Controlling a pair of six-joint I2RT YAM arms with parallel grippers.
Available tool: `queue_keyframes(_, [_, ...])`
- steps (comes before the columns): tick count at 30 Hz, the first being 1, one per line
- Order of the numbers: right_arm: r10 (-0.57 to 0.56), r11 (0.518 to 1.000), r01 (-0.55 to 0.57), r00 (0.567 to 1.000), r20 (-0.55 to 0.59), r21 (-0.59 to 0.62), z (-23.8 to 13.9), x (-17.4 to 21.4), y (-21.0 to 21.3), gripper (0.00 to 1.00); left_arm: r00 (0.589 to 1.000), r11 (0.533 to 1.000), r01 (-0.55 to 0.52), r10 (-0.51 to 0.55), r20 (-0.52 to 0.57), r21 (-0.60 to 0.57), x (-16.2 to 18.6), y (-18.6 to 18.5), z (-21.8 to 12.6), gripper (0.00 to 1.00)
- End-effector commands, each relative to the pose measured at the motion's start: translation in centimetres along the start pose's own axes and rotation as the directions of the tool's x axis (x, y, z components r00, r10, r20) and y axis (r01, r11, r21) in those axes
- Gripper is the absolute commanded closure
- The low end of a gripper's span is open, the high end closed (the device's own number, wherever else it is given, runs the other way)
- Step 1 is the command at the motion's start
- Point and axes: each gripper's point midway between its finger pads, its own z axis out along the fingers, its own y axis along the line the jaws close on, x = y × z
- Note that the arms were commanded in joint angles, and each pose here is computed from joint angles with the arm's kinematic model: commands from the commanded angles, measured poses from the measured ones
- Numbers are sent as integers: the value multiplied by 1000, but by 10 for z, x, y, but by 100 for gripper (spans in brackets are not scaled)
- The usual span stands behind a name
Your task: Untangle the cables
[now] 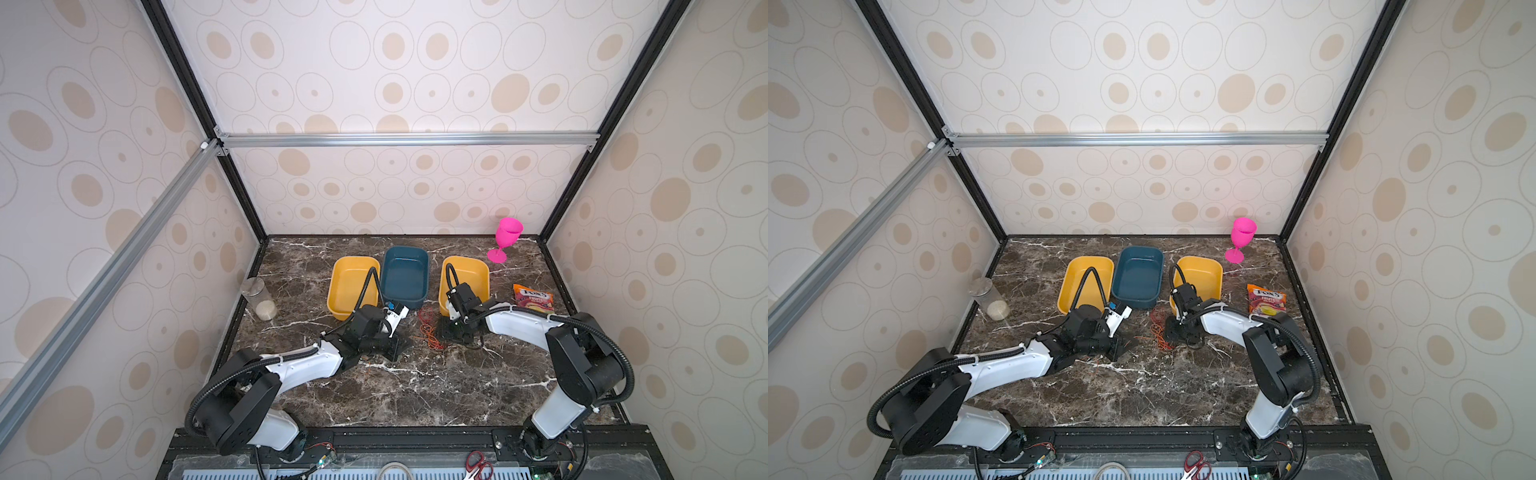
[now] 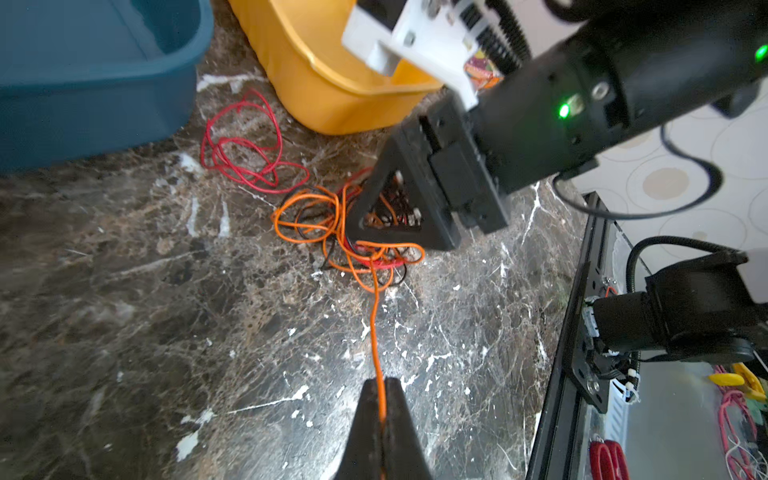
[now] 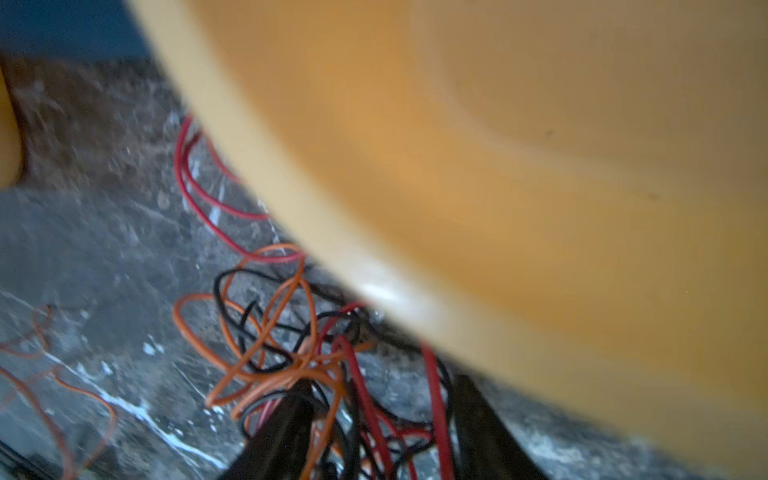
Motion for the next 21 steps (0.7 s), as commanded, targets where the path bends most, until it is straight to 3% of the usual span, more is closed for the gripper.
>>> queue_keyframes(1, [-1, 995, 0, 1000, 8, 101, -5, 7, -24, 73, 993, 998, -20, 26, 117, -51, -27, -2, -15, 100])
queue_keyframes(4, [-18, 989, 16, 1000, 14, 145, -12, 12, -34, 86, 985, 995, -20, 36, 169, -94, -37, 1, -26, 100])
queue_keyframes(11, [-51, 986, 45, 998, 33, 162, -27, 20, -44, 98, 966, 968, 78, -15, 258, -237, -45, 32, -53, 100])
queue_keyframes(21, [-79, 960, 69, 997, 26, 272, -51, 25, -65, 100, 915, 876, 239, -60, 399, -418, -58, 80, -104, 100])
